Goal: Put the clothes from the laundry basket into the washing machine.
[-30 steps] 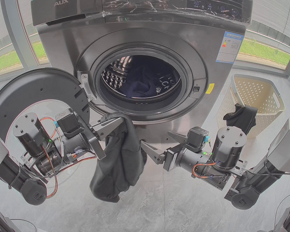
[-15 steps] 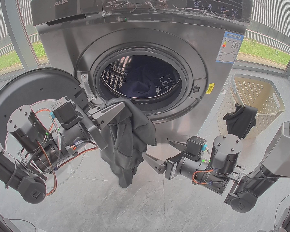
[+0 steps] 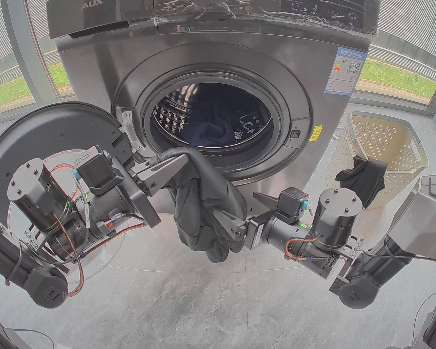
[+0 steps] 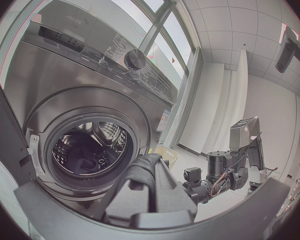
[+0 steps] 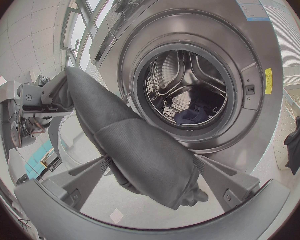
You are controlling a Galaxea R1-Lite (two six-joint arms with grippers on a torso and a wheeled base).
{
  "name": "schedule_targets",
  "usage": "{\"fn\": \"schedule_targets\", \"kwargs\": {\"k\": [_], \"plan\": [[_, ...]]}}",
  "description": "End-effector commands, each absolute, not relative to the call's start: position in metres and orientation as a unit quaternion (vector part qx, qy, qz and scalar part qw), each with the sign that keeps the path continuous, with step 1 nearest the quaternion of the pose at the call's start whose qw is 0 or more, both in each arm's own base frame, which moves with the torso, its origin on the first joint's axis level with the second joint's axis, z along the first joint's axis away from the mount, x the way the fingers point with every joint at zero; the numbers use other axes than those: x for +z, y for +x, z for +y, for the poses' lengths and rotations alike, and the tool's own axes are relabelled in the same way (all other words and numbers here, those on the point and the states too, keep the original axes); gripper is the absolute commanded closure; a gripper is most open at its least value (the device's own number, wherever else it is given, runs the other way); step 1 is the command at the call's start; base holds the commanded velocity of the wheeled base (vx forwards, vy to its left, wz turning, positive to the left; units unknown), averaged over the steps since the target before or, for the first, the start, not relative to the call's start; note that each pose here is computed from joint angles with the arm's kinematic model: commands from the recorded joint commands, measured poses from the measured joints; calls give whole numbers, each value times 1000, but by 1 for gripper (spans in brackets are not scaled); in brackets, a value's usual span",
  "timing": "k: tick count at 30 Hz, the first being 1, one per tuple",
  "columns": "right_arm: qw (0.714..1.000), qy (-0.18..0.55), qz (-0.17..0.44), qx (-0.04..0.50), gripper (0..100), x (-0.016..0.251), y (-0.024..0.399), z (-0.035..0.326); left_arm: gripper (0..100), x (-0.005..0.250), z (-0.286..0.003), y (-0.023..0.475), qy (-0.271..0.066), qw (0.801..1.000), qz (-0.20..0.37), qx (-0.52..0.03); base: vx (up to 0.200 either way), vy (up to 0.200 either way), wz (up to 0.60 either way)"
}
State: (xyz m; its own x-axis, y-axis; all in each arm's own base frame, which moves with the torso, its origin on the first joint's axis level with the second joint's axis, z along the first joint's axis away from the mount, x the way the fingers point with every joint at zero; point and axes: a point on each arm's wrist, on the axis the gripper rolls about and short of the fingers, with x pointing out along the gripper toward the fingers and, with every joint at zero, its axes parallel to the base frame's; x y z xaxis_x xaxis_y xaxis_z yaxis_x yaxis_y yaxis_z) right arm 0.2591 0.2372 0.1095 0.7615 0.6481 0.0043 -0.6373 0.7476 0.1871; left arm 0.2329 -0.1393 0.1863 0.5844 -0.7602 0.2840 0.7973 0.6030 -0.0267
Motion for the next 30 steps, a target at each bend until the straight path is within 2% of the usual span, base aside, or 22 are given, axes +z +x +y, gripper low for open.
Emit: {"fn": "schedule_targets", "kwargs": {"k": [1,8,15,30], "plan": [[936,94,14,339,0,114,267,239,100,187,-139,232,-75,886,-124,-440,0,0,0],[936,97,6,338,0,118,268,239,100,187,-139,233,-76,887,-124,-438,0,0,0],[926,90,22,367,0,112,250,250,100,186,-140,235,-76,888,-124,-436,0,0,0],[923,100,-2,371,0,108,270,271,100,185,-139,233,-76,888,-122,-437,0,0,0]]}}
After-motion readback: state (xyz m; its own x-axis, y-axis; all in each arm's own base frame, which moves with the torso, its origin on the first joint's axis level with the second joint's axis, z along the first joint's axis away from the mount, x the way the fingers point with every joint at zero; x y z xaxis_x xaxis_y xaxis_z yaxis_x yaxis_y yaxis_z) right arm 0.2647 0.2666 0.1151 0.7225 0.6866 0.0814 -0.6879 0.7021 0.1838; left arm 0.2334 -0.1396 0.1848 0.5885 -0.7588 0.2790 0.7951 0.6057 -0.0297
